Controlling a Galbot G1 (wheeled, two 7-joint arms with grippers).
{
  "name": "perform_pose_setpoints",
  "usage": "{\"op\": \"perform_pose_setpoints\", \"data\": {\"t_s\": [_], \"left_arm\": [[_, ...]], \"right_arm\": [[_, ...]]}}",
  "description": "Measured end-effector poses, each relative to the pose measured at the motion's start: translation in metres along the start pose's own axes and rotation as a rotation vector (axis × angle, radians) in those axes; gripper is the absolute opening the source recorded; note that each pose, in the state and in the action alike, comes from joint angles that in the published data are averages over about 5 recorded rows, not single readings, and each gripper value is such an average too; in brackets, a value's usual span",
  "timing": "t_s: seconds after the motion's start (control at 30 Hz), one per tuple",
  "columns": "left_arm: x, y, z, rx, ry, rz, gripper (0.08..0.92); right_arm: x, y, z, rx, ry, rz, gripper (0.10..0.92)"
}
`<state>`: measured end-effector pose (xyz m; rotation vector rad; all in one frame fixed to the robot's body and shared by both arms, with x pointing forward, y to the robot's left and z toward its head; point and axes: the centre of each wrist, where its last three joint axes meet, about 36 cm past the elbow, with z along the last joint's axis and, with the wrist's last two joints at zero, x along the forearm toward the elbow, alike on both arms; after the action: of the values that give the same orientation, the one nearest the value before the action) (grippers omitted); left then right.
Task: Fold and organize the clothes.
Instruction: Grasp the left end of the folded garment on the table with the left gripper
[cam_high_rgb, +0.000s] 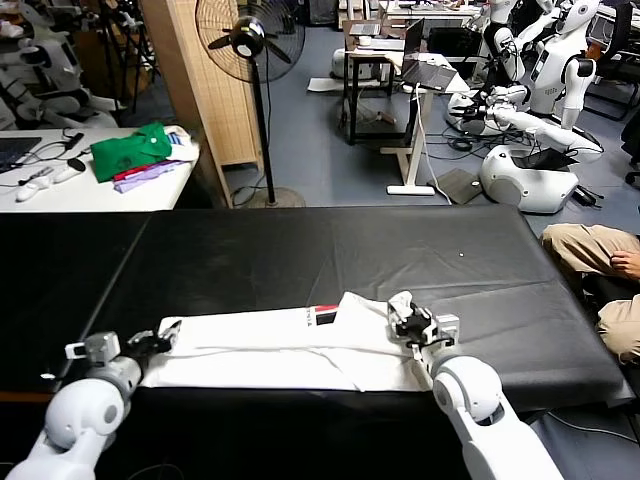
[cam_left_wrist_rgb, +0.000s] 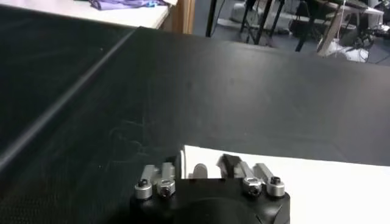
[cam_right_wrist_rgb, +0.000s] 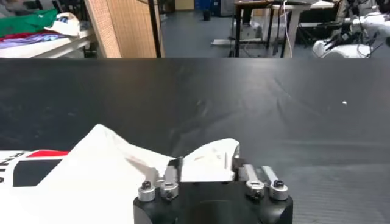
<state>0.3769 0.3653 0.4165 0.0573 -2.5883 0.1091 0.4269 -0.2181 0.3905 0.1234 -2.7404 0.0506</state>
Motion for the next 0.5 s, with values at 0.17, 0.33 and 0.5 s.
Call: {"op": "perform_pose_setpoints", "data": {"t_s": [0.17, 0.33, 0.5], "left_arm": [[-0.014, -0.008, 0.009, -0.147, -0.105, -0.066, 0.152], [-0.031, -0.014, 0.009, -0.217, -0.161, -0.093, 0.150], [-0.039, -0.016, -0.002, -0.227, -0.196, -0.091, 0.268]], "right_arm": [[-0.005, 0.010, 0.009, 0.017, -0.034, 0.078, 0.134], [0.000, 0.011, 0.010, 0.004, -0.021, 0.039, 0.160], [0.014, 0.003, 0.006, -0.004, -0.033, -0.003, 0.362]]}}
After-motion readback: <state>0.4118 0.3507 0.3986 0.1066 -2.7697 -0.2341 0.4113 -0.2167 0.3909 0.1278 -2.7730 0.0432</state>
